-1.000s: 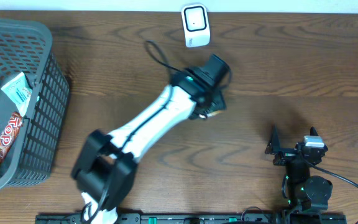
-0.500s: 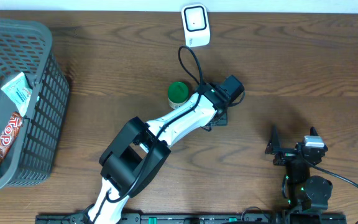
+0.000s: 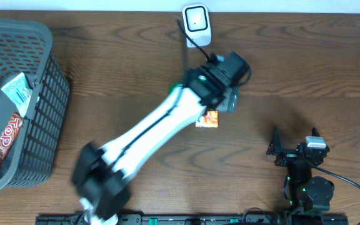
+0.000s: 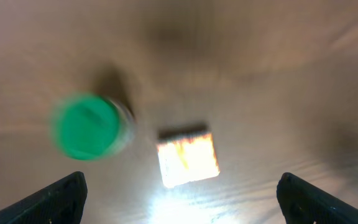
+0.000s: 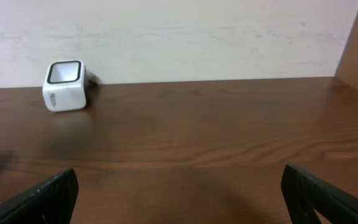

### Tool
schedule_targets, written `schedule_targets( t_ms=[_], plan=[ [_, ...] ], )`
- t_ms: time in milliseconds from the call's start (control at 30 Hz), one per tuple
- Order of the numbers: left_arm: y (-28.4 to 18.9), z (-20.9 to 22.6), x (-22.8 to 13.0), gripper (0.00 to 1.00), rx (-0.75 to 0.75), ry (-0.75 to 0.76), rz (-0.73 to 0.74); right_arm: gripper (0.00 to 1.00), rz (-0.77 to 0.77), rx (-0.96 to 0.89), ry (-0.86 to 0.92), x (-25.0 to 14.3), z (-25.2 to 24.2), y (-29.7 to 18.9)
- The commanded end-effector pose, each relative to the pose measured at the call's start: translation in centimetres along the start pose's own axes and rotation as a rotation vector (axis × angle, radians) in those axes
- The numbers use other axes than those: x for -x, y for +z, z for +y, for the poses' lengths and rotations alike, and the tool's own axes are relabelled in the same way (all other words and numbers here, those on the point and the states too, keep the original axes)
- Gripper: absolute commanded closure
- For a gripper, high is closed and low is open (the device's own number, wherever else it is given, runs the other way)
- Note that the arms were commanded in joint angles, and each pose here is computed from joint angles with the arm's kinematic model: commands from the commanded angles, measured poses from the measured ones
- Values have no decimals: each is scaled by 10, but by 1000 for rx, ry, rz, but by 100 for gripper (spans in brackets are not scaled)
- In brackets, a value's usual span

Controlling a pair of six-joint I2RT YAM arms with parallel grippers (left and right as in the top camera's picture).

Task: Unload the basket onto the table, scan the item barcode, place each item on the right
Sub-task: 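Place the orange pack on the table beside the jar, then reach into the basket and grasp the mint-green wipes pack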

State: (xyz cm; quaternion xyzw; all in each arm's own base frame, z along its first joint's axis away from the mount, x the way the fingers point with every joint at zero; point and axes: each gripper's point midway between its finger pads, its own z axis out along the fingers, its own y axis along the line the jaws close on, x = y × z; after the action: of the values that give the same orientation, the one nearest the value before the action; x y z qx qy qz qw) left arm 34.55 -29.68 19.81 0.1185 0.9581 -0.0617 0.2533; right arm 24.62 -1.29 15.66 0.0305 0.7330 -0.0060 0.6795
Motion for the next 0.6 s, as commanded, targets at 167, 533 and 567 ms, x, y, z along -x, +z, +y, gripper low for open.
schedule_targets(
  t_ms=[167, 533, 567],
  plan=[
    [-235, 189, 66, 2, 284, -418, -626, 1, 2, 7, -15, -1, 2, 0],
    [-310, 382, -66, 2, 812, -1225, -679, 1, 2, 7, -15, -1, 2, 0],
    [-306, 394, -77, 2, 865, -1253, -640, 1, 2, 7, -15, -1, 2, 0]
  ],
)
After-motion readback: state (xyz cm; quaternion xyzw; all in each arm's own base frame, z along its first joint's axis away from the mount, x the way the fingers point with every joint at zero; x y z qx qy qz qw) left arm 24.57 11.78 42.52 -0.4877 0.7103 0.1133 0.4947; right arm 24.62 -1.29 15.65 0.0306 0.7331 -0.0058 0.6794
